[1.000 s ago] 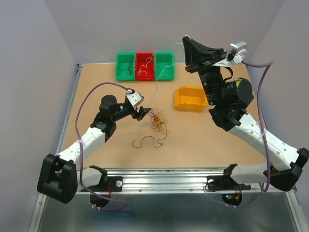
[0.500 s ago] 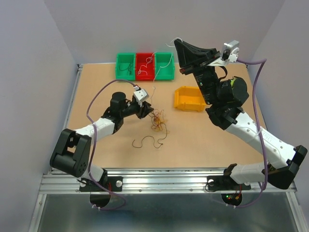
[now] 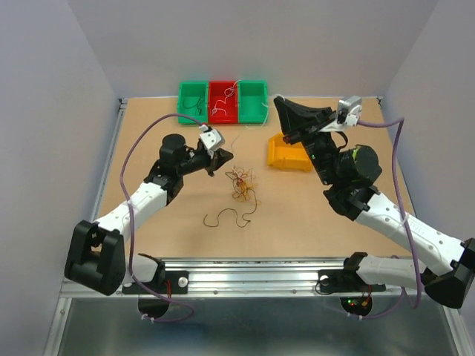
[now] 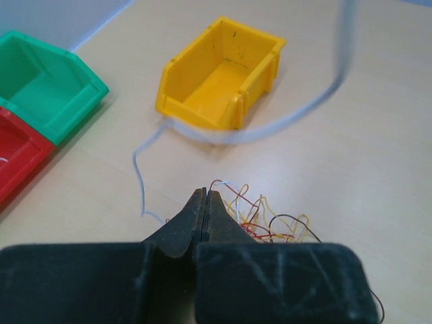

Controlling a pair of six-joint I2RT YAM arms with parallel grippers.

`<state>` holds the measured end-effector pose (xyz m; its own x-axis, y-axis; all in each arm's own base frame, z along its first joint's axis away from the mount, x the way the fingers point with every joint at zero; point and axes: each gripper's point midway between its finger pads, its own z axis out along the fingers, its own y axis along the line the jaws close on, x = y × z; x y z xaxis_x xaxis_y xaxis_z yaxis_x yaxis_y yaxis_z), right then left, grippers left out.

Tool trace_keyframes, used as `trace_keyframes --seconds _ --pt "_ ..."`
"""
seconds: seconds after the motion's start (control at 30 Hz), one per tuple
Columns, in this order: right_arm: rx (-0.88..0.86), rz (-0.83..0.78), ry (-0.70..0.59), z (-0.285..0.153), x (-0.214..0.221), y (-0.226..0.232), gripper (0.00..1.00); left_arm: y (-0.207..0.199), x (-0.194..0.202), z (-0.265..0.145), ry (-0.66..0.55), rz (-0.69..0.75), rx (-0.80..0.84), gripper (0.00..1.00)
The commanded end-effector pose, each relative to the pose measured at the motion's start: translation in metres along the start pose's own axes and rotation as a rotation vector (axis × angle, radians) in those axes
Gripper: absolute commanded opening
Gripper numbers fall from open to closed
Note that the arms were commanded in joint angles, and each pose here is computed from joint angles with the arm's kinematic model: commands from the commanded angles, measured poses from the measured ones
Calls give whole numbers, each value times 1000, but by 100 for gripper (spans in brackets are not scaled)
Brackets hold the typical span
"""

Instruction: Untangle the cables

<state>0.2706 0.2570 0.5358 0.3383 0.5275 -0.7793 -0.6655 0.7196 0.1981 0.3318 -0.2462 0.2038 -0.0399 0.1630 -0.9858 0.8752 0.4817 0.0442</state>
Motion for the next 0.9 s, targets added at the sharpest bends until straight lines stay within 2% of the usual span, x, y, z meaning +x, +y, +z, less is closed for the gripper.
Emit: trace_keyframes --seconds 0.0,0.03,0.07,0.13,0.17,0.2,0.23,0.33,0.4,0.53,0.8,0.87 --pt "51 -32 84 -36 45 -19 0 -12 -69 -21 -90 89 42 0" --pt "72 -36 89 -42 52 -25 1 -15 -70 -23 -75 65 48 0" --pt "105 -50 130 -57 77 -35 1 -16 -78 -25 -88 64 49 0" --pt "125 -47 93 -65 77 -41 1 -14 -75 -25 -83 46 34 3" --pt "135 -53 105 -71 85 -45 1 -3 -65 -23 -62 24 -26 16" --pt "132 -54 101 -72 85 -44 0 4 -57 -21 -47 13 -61 41" --pt "129 -57 102 -72 86 -44 1 16 -48 -20 -31 9 -128 49" --pt "103 -53 76 -68 77 -39 1 23 -25 -12 9 2 -138 61" --pt "78 -53 39 -58 60 -32 0 25 -13 -5 33 -21 -123 65" --pt "-15 -44 -32 -36 15 -8 1 31 -5 11 45 -64 -112 67" --pt "-92 -9 -172 3 -72 21 1 30 -2 10 12 -39 -111 72" --pt "-103 7 -218 12 -94 27 1 34 -7 5 -3 -39 -156 75"
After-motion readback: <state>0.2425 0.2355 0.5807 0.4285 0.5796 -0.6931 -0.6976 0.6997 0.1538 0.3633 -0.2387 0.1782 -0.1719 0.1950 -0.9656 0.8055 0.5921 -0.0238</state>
